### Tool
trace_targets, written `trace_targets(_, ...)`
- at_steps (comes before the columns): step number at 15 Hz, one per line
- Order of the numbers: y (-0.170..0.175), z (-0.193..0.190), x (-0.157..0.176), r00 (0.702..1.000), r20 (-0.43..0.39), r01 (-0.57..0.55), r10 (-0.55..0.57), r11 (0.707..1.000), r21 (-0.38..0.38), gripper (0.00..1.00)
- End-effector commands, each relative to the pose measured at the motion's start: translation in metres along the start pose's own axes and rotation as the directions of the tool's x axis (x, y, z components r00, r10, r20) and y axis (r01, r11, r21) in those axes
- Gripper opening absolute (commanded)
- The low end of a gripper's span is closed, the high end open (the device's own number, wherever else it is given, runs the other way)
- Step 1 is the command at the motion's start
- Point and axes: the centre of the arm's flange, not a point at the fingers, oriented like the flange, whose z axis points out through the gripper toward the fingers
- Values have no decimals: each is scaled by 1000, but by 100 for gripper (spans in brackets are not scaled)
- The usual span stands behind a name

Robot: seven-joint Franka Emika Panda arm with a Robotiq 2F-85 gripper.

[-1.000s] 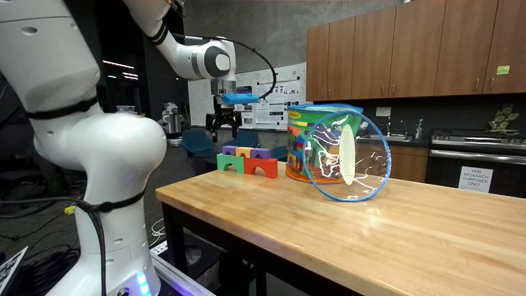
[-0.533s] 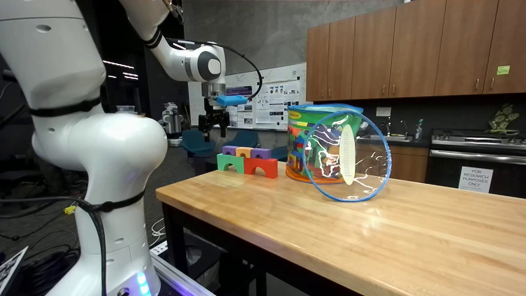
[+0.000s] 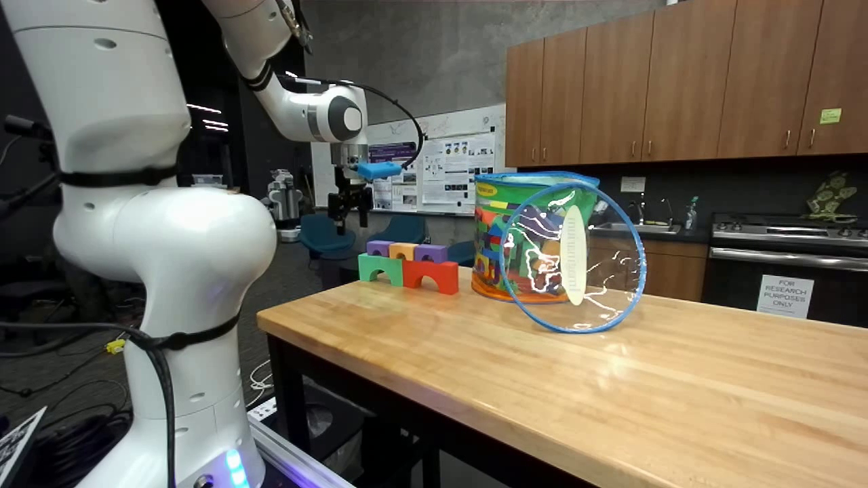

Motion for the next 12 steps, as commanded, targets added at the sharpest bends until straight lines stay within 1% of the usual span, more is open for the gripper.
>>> trace_targets(1,21,12,11,999,-14,34,-34,999,5,100)
trace_targets(7,42,28,24,998,-1,61,-61,998,-13,100)
trace_targets(12,69,29,16,998,29,64,-63,997,-47,100)
